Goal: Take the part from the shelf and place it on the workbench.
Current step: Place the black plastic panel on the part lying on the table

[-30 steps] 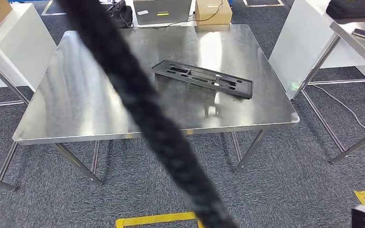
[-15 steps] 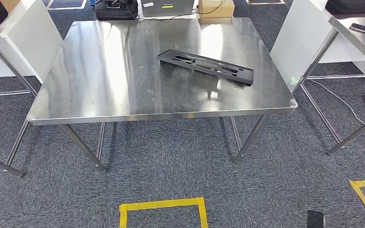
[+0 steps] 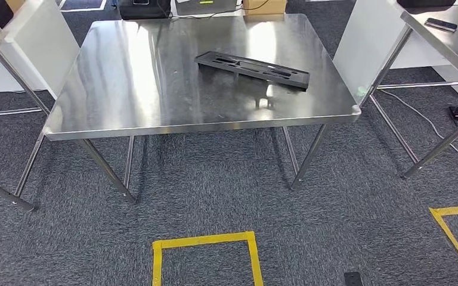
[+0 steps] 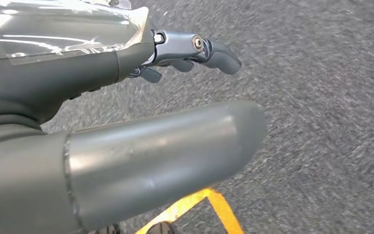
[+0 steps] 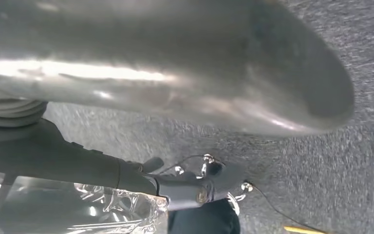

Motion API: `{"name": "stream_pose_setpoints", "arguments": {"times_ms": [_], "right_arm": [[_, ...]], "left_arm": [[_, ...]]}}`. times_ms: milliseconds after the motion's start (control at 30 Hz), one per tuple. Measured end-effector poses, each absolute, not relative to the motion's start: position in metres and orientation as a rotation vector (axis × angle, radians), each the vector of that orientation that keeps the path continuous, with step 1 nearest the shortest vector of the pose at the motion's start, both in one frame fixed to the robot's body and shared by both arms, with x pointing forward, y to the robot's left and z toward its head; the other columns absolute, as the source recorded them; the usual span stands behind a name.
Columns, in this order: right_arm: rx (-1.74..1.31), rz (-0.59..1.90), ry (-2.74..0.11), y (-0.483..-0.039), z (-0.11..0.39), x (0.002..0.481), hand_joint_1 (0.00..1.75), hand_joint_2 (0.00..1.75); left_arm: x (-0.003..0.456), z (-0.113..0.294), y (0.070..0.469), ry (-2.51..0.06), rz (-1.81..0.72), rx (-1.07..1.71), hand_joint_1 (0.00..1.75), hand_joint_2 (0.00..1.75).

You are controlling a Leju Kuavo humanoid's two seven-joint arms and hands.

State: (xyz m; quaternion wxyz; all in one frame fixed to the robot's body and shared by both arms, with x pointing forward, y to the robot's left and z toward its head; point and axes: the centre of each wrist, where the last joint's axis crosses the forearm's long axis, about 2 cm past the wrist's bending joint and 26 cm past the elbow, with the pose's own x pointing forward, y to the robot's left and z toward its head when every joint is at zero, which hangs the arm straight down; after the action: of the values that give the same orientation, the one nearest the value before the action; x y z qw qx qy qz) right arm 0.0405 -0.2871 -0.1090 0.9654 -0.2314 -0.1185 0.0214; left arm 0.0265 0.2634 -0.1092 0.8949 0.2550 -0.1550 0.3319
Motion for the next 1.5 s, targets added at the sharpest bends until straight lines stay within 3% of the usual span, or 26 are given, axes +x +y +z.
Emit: {"name": "stream_pose_setpoints", "arguments": {"times_ms": [667,1500], "right_arm": [[-0.442,0.165,-0.281,-0.281,-0.109,0.046,0.0,0.0],[-0.441,0.062,-0.427,-0.288,-0.109,0.047,0.0,0.0]], "left_arm": [[0.026,-0.108,0.251,-0.283,0.732,0.548,0.0,0.0],[0.032,-0.108,0.258,-0.306,0.576,0.508,0.0,0.0]]}}
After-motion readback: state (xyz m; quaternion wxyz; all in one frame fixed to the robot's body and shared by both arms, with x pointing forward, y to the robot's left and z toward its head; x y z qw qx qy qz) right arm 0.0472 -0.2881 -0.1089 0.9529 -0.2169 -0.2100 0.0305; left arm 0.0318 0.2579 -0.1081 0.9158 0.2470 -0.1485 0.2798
